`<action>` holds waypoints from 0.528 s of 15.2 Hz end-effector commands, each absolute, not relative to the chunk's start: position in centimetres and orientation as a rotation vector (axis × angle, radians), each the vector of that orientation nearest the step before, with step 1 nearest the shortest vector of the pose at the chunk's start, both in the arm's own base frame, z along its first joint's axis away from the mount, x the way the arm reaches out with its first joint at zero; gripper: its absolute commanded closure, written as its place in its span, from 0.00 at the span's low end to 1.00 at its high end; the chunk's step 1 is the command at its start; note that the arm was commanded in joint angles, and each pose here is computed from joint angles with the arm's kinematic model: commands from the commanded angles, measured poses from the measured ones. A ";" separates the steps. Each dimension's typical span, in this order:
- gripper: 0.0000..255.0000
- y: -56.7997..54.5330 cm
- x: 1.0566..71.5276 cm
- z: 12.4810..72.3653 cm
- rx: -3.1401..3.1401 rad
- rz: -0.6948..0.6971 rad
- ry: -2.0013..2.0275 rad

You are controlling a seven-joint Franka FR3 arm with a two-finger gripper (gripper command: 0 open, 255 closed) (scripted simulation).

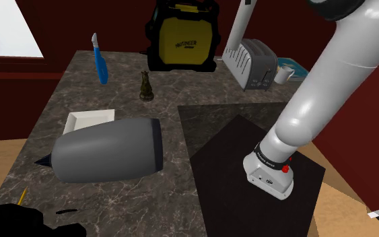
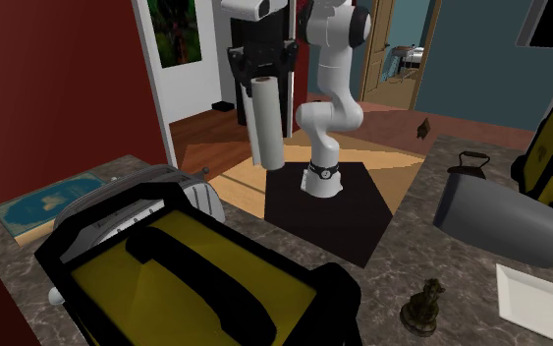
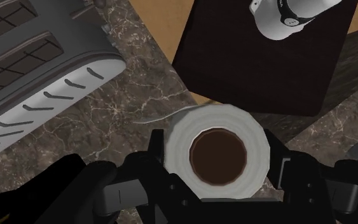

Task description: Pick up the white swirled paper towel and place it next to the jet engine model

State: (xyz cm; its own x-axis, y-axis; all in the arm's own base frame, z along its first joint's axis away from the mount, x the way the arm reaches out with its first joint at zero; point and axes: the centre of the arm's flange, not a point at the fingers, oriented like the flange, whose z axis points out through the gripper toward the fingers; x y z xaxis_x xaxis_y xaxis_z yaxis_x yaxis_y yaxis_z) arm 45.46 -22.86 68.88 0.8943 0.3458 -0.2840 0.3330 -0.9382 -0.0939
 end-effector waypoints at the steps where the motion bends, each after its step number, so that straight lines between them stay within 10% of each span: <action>1: 1.00 -20.1 44.7 68.8 -3.017 0.466 -0.539; 8: 1.00 -11.2 42.4 68.8 -3.017 0.466 -0.539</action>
